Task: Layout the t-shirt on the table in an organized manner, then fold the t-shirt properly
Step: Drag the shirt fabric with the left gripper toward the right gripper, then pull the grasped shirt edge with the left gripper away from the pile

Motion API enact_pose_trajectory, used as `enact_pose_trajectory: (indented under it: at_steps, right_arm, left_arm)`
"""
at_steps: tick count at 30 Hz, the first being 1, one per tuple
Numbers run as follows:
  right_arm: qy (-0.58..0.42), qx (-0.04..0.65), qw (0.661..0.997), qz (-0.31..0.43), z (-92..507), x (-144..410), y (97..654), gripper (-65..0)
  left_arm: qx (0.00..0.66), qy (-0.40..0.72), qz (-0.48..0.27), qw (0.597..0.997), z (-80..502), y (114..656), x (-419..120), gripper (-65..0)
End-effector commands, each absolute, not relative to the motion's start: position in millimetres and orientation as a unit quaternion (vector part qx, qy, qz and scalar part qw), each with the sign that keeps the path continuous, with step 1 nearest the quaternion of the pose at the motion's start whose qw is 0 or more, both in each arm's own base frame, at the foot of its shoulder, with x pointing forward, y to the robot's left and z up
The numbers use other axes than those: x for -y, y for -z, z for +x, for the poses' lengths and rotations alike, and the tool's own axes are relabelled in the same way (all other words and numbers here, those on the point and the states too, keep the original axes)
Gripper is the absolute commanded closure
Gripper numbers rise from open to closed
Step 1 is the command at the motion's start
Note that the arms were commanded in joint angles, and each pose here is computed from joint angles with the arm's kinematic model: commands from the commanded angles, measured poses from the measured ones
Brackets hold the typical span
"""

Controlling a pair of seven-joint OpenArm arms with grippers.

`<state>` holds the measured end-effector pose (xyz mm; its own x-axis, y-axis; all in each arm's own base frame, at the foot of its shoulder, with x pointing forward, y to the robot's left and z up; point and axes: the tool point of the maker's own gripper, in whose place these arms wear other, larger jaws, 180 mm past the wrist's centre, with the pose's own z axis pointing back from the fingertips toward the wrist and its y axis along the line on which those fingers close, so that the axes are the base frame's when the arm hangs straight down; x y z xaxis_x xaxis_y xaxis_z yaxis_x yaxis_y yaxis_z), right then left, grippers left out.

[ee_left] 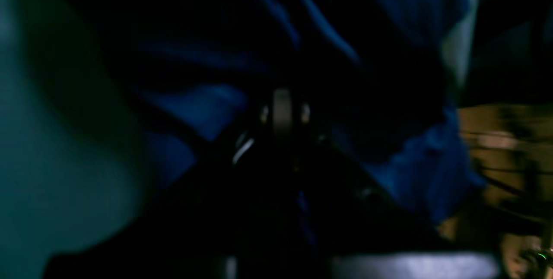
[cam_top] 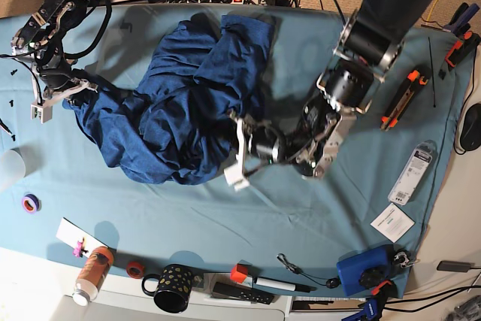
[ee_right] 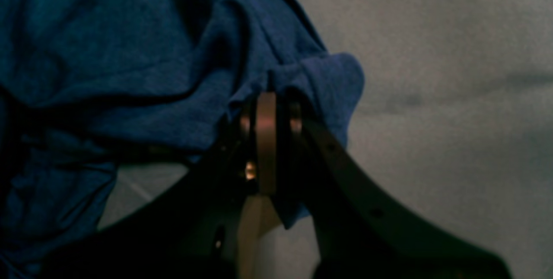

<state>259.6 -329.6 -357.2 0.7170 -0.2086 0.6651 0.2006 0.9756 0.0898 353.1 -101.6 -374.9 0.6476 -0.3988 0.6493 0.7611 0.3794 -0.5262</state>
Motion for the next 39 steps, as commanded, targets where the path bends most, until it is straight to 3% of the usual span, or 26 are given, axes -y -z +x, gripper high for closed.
enact_pose_trajectory:
  at_steps: [1, 9, 12, 15, 16, 17, 26, 30, 32, 35, 36, 39]
  right_arm:
    - [0.106, 0.383, 0.917, 0.000, 267.7, 334.2, 343.3, 0.0]
    - [0.106, 0.383, 0.917, 0.000, 267.7, 334.1, 343.3, 0.0]
    - [0.106, 0.383, 0.918, 0.000, 267.6, 334.3, 343.3, 0.0]
    - [0.106, 0.383, 0.917, 0.000, 267.7, 334.3, 343.3, 0.0]
    - [0.106, 0.383, 0.917, 0.000, 267.7, 334.1, 343.4, 0.0]
    - [0.106, 0.383, 0.917, 0.000, 267.7, 334.1, 343.4, 0.0]
    - [0.106, 0.382, 0.918, -0.002, 267.3, 334.7, 343.5, 0.0]
    - [0.106, 0.382, 0.918, -0.001, 267.3, 334.6, 343.6, 0.0]
    - [0.106, 0.382, 0.918, -0.001, 267.3, 334.5, 343.7, 0.0]
    - [0.106, 0.382, 0.918, -0.002, 267.1, 334.7, 343.8, 0.0]
    - [0.106, 0.382, 0.918, -0.002, 267.1, 334.8, 343.8, 0.0]
    - [0.106, 0.381, 0.919, -0.003, 266.8, 334.9, 344.1, 0.0]
  left_arm:
    - [0.249, 0.373, -0.424, 0.787, 373.7, 347.5, 108.2, 0.0]
    - [0.295, 0.399, -0.374, 0.784, 417.7, 307.7, 102.5, 0.0]
    - [0.284, 0.415, -0.362, 0.785, 417.2, 308.1, 99.2, -0.4]
    - [0.248, 0.433, -0.350, 0.793, 405.3, 321.8, 92.5, -34.7]
    - [0.239, 0.432, -0.349, 0.796, 402.3, 326.2, 89.7, -39.7]
    - [0.234, 0.411, -0.349, 0.809, 403.2, 329.8, 86.1, -40.5]
    - [0.177, 0.411, -0.329, 0.831, 371.5, 379.6, 57.3, -40.5]
    - [0.147, 0.400, -0.361, 0.830, 341.9, 398.4, 65.3, -38.9]
    - [0.140, 0.388, -0.396, 0.820, 328.7, 398.1, 74.4, -30.8]
    - [0.142, 0.383, -0.428, 0.806, 321.6, 392.6, 81.2, -5.3]
    - [0.145, 0.385, -0.427, 0.805, 323.8, 390.8, 81.3, 0.0]
    - [0.159, 0.398, -0.410, 0.805, 339.9, 380.1, 78.1, 0.0]
